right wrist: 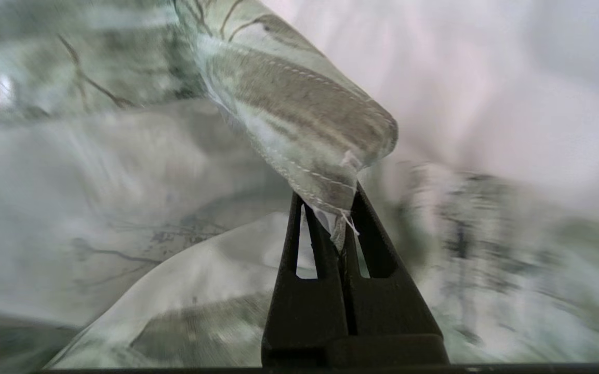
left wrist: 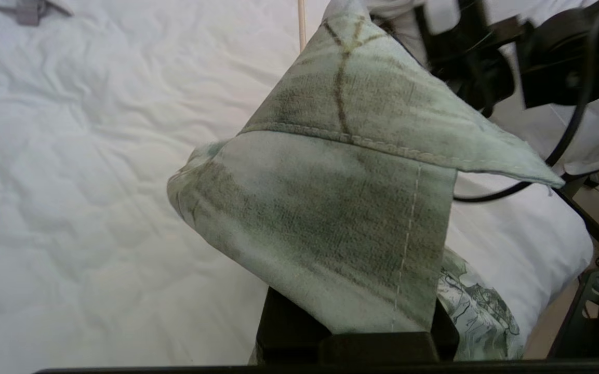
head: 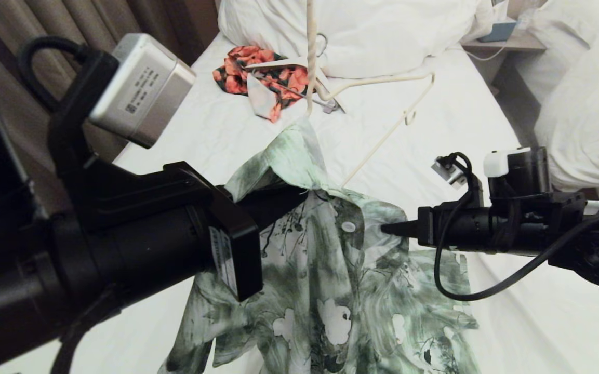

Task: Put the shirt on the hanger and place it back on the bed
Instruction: Hook the other side of the shirt onto the hanger

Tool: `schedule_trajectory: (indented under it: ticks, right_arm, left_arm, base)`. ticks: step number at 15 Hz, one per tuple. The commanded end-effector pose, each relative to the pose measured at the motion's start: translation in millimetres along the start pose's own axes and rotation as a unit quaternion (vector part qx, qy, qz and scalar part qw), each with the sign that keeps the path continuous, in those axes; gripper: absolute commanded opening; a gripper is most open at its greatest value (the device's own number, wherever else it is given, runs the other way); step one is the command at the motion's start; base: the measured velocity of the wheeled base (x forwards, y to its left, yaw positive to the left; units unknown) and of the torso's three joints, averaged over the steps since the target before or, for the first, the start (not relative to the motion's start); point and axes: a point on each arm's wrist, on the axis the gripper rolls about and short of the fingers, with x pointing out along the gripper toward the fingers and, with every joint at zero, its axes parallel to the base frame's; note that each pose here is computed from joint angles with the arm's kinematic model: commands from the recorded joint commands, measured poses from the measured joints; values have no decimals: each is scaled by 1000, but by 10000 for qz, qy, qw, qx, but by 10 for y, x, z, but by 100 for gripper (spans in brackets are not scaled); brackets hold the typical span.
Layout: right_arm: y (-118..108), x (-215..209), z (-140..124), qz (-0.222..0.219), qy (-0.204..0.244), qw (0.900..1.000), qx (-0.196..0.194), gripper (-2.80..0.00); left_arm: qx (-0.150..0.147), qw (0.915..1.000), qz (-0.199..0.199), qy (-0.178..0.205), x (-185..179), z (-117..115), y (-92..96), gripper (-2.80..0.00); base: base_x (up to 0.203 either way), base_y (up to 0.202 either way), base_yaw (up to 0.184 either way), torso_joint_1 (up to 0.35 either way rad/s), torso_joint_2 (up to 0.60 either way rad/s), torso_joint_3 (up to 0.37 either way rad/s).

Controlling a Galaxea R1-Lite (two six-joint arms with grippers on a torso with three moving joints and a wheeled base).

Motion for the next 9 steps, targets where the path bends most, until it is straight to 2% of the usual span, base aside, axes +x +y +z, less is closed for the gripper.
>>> schedule_trajectory:
  ticks: [1,2,6,8,9]
  right_arm:
    - [-24,-141,81,-61,-209,9998,7,-280]
    - [-72,-188,111,-132,-282,9995,36,-280]
    - [-271,-345,208,-431,-529,9975,165,-280]
    - [-366,-412,306,-397,-655,9969,173,-280]
    - [-376,-445,351,-355,-712,9967,147,-280]
  left_arm:
    - [-157,9999,3,57,69,-15,7,-280]
    - [-309,9994,-145,20,55,10,2,-280]
    - [-383,9987,-322,39,48,15,-34,-280]
    - [-542,9961,-641,256,58,-20,-173,-280]
    - [-546,9953,-675,421,110,-68,-202,-280]
  base:
    - [0,0,0,0,0,0]
    - [0,0,0,0,0,0]
    - [0,0,0,0,0,0]
    - [0,0,0,0,0,0]
    - [0,0,0,0,0,0]
